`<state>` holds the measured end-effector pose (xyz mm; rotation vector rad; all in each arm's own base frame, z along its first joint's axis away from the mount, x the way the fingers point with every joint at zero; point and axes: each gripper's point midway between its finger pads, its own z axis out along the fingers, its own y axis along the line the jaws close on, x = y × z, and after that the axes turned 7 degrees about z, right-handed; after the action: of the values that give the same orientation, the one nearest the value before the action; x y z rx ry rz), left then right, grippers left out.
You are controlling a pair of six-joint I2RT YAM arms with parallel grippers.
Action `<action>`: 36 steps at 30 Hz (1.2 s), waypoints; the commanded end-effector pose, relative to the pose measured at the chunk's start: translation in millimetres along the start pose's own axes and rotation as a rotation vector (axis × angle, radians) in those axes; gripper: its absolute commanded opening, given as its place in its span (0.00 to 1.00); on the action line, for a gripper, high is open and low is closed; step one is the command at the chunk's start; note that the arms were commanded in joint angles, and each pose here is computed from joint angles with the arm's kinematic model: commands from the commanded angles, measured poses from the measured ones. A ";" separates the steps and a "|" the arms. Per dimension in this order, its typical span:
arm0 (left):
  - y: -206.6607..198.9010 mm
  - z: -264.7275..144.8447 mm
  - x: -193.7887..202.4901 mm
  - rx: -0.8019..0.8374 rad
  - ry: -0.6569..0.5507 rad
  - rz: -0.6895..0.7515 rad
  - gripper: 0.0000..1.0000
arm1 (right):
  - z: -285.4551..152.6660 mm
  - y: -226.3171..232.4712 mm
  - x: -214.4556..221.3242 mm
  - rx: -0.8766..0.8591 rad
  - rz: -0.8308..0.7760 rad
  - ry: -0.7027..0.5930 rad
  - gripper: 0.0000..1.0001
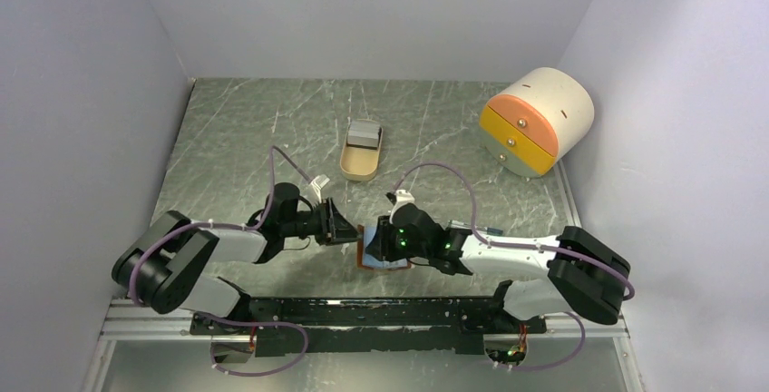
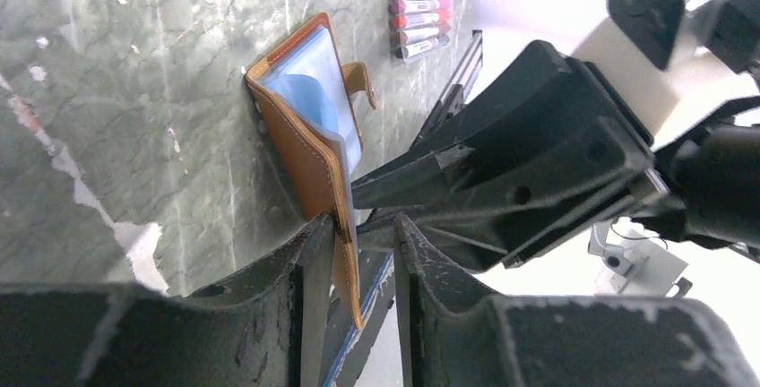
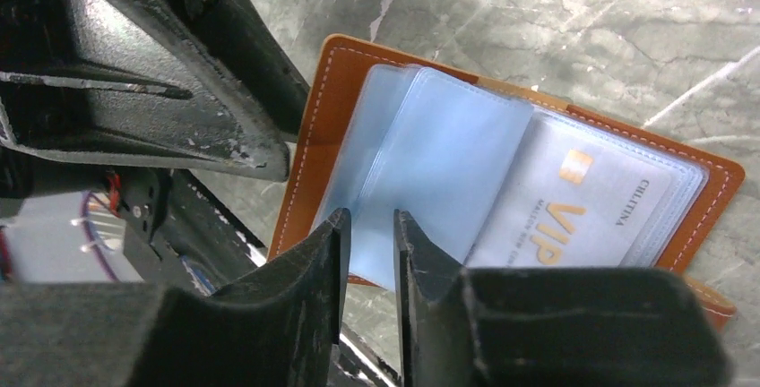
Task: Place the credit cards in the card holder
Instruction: Turn over the card slot in the card holder.
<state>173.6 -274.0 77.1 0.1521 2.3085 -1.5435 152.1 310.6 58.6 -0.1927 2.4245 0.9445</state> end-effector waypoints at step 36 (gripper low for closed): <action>38.1 -1.8 12.9 -0.158 0.027 0.076 0.09 | 5.4 -2.3 -234.7 0.243 -0.675 -0.343 0.64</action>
<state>173.5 -260.7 41.1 0.1698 2.4150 -1.3547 319.8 295.1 170.2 -0.4042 2.0508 0.5401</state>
